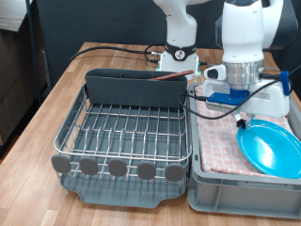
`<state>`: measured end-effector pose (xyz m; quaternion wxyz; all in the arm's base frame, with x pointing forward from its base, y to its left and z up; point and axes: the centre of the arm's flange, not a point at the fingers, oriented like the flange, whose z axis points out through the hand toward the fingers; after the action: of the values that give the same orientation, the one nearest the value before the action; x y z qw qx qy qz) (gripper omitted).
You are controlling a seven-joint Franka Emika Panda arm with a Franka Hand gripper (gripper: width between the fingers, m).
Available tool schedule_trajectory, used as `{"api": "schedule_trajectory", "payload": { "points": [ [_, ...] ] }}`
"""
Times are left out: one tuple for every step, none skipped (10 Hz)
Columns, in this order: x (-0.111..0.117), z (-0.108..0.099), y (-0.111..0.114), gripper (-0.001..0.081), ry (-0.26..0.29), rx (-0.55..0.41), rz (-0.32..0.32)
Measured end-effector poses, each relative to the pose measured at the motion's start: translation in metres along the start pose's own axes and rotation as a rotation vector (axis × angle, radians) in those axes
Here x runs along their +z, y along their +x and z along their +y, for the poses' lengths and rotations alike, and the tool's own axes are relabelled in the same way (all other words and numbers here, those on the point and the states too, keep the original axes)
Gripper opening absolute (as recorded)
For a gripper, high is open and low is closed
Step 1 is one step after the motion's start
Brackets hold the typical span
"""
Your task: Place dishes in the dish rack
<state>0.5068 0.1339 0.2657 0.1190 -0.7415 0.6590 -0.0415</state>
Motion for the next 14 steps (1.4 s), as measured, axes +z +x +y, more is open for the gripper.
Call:
{"api": "schedule_trajectory", "payload": {
  "points": [
    [-0.011, -0.002, 0.000, 0.0037, -0.014, 0.004, 0.014],
    [-0.020, -0.004, 0.000, 0.0037, -0.027, 0.008, 0.027],
    [-0.028, -0.004, 0.001, 0.0037, -0.037, 0.011, 0.036],
    [-0.035, -0.005, 0.002, 0.0037, -0.048, 0.014, 0.045],
    [-0.041, -0.005, 0.003, 0.0037, -0.060, 0.014, 0.053],
    [-0.047, -0.006, 0.003, 0.0037, -0.075, 0.012, 0.064],
    [-0.053, -0.007, 0.004, 0.0019, -0.093, 0.011, 0.078],
    [-0.060, -0.008, 0.004, 0.0019, -0.112, 0.006, 0.096],
    [-0.067, -0.010, 0.004, 0.0019, -0.131, -0.004, 0.116],
    [-0.075, -0.012, 0.003, 0.0019, -0.146, -0.013, 0.135],
    [-0.082, -0.015, 0.003, 0.0019, -0.158, -0.022, 0.152],
    [-0.090, -0.017, 0.003, 0.0019, -0.168, -0.033, 0.165],
    [-0.099, -0.019, 0.003, 0.0019, -0.178, -0.048, 0.183],
    [-0.107, -0.021, 0.003, 0.0019, -0.196, -0.070, 0.208]
  ]
}}
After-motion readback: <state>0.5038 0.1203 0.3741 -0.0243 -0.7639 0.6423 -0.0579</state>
